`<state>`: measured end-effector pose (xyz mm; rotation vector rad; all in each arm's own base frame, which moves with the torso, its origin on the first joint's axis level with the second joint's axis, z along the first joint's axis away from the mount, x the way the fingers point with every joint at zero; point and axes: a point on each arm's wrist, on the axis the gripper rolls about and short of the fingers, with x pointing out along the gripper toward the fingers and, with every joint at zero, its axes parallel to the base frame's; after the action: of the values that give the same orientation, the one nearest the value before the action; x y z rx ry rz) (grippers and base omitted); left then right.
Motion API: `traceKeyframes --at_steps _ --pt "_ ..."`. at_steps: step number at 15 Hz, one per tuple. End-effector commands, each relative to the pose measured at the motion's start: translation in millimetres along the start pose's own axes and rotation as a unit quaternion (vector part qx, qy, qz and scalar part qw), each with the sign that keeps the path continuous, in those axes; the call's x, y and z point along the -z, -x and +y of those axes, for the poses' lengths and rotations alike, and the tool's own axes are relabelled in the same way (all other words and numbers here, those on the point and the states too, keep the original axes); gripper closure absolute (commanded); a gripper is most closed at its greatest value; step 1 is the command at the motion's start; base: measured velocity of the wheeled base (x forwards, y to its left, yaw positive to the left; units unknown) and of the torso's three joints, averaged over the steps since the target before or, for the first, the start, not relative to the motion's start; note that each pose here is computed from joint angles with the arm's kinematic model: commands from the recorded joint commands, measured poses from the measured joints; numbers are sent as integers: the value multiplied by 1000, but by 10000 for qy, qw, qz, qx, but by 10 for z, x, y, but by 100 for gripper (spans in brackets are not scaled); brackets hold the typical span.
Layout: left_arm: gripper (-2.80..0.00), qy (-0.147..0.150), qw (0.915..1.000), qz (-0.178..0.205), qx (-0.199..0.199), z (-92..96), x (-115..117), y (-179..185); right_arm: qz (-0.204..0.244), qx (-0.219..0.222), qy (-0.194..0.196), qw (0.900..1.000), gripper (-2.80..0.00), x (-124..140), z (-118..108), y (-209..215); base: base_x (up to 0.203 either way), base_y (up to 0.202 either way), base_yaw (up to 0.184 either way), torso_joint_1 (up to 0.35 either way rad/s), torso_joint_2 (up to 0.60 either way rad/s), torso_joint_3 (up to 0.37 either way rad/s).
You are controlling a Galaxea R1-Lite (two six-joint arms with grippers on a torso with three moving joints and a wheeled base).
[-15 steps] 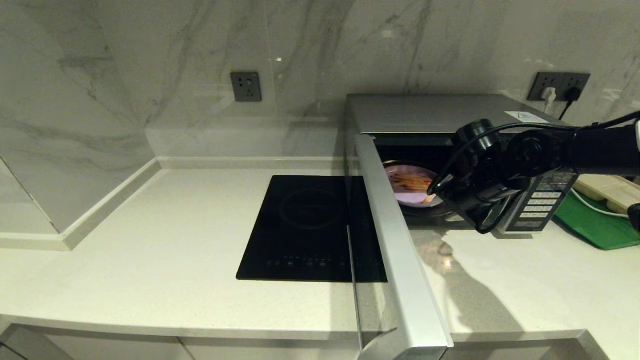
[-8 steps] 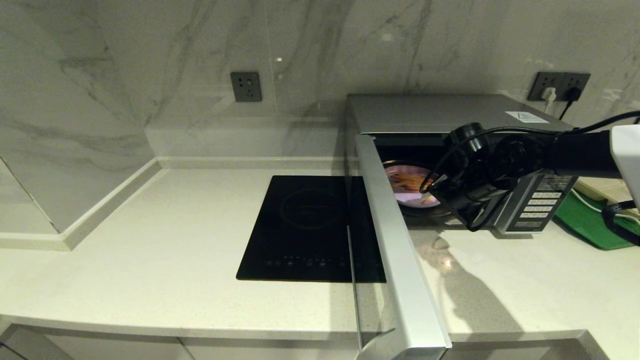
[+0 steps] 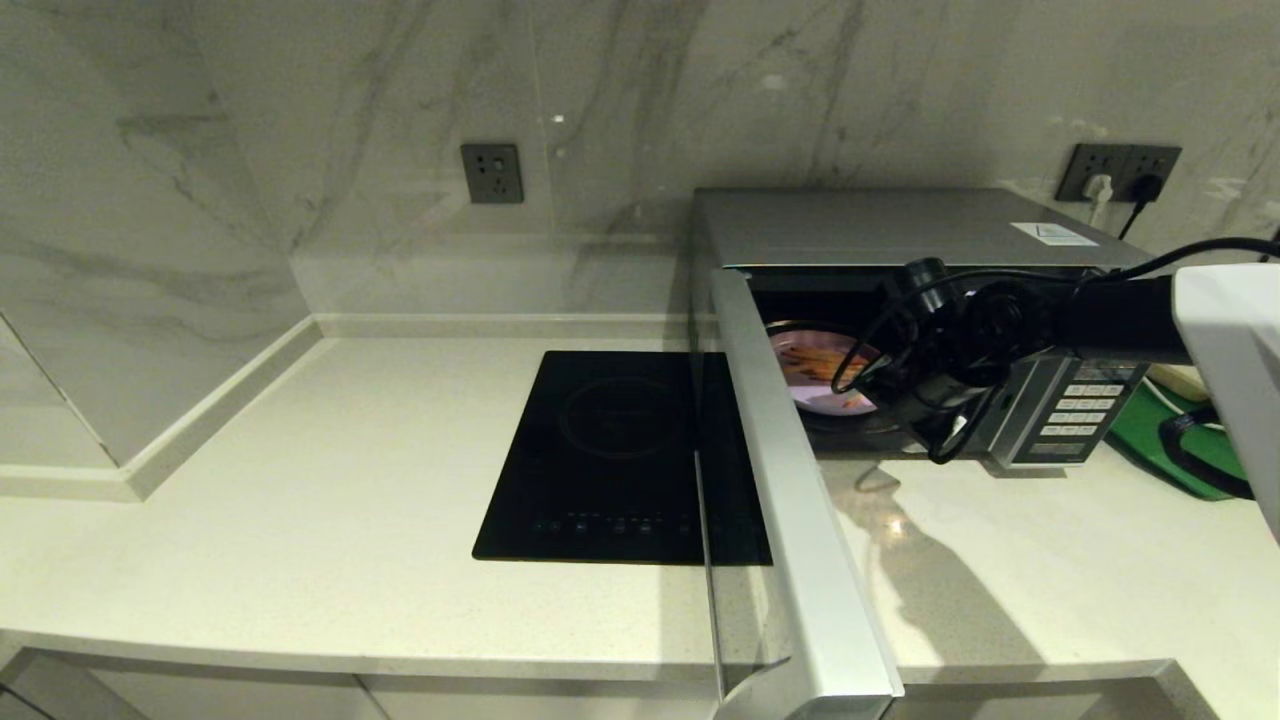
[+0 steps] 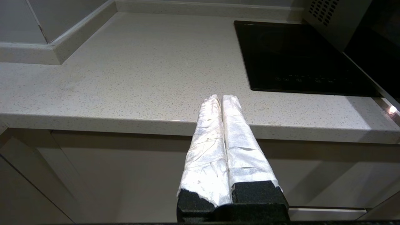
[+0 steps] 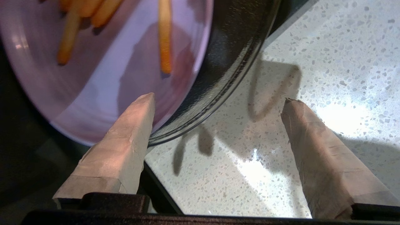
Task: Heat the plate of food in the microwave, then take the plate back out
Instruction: Take the plate out of the microwave
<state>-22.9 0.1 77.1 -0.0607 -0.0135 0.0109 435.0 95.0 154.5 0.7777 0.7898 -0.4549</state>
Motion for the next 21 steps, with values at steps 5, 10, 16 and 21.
traceKeyframes --at_steps 5,10,16,21 --pt "0 4 10000 -3 -5 0 0 0 31 91 -62 9999 -280 30 -15 -70 0 0 0 0 0 0" --pt "0 4 10000 -3 -5 0 0 0 81 195 -58 9998 -280 33 -39 -30 0 0 0 0 0 0" --pt "0 4 10000 -3 -5 0 0 0 83 201 -65 9997 -280 22 -72 83 0 0 0 0 0 0" --pt "0 4 10000 -3 -5 0 0 0 89 207 -71 9997 -280 24 -97 133 0 0 0 0 0 0"
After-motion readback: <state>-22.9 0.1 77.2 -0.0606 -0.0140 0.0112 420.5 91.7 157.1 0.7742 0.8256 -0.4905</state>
